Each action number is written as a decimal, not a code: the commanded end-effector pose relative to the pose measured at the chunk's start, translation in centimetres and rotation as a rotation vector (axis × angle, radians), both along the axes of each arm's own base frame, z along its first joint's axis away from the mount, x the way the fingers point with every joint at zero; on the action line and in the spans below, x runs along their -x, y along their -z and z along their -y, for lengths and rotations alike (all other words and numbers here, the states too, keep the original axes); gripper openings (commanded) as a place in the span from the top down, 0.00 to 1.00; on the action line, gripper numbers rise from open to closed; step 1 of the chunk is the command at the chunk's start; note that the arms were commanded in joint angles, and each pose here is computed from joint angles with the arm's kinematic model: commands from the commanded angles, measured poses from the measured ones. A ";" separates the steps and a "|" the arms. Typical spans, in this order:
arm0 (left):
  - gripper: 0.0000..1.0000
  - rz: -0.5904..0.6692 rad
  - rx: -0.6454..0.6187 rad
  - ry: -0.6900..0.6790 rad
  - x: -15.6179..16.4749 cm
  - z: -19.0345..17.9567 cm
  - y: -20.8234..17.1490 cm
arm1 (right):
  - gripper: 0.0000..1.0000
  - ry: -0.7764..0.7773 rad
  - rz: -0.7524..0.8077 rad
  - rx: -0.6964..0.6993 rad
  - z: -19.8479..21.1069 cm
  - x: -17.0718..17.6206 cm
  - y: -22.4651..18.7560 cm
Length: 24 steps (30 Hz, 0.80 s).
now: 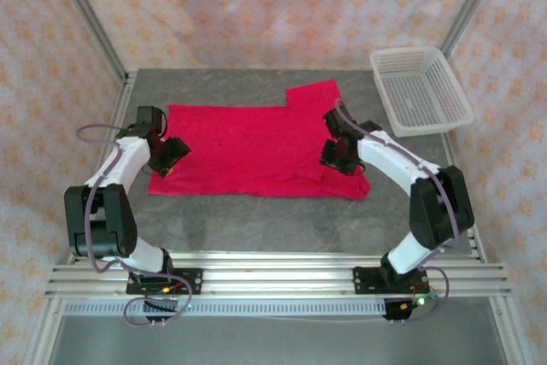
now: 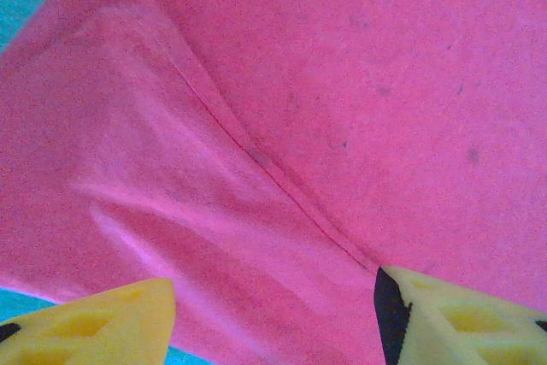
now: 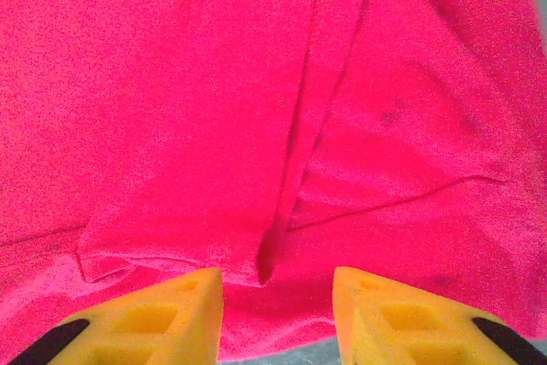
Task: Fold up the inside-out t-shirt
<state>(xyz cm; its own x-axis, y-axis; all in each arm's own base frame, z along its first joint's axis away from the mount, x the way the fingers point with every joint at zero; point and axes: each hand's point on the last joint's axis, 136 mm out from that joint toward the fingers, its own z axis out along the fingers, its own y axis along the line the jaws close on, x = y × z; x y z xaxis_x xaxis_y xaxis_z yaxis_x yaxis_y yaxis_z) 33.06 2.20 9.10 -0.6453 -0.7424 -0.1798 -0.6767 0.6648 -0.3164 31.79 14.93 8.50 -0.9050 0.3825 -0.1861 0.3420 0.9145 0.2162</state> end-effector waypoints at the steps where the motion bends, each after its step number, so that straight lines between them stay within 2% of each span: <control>1: 0.36 -0.051 -0.047 0.003 1.3 -0.8 0.1 | 0.57 0.009 -0.029 -0.022 -1.5 -0.4 1.2; 5: 0.36 -0.057 -0.034 0.006 1.4 -0.6 0.8 | 0.53 0.001 -0.041 -0.027 -2.5 -0.5 2.1; 11: 0.36 -0.058 -0.026 0.008 1.4 -0.5 1.2 | 0.55 0.010 -0.062 -0.036 -3.3 -1.1 4.0; 13: 0.36 -0.061 -0.028 0.010 1.4 -0.5 1.2 | 0.61 0.016 -0.063 -0.033 -3.4 -1.5 4.5; 18: 0.36 -0.062 -0.030 0.011 1.5 -0.5 1.2 | 0.99 0.022 -0.033 -0.014 -3.4 -2.6 3.5; 24: 0.36 -0.062 -0.036 0.013 1.3 -0.6 1.2 | 1.00 0.009 0.034 -0.035 -3.7 -3.5 -0.1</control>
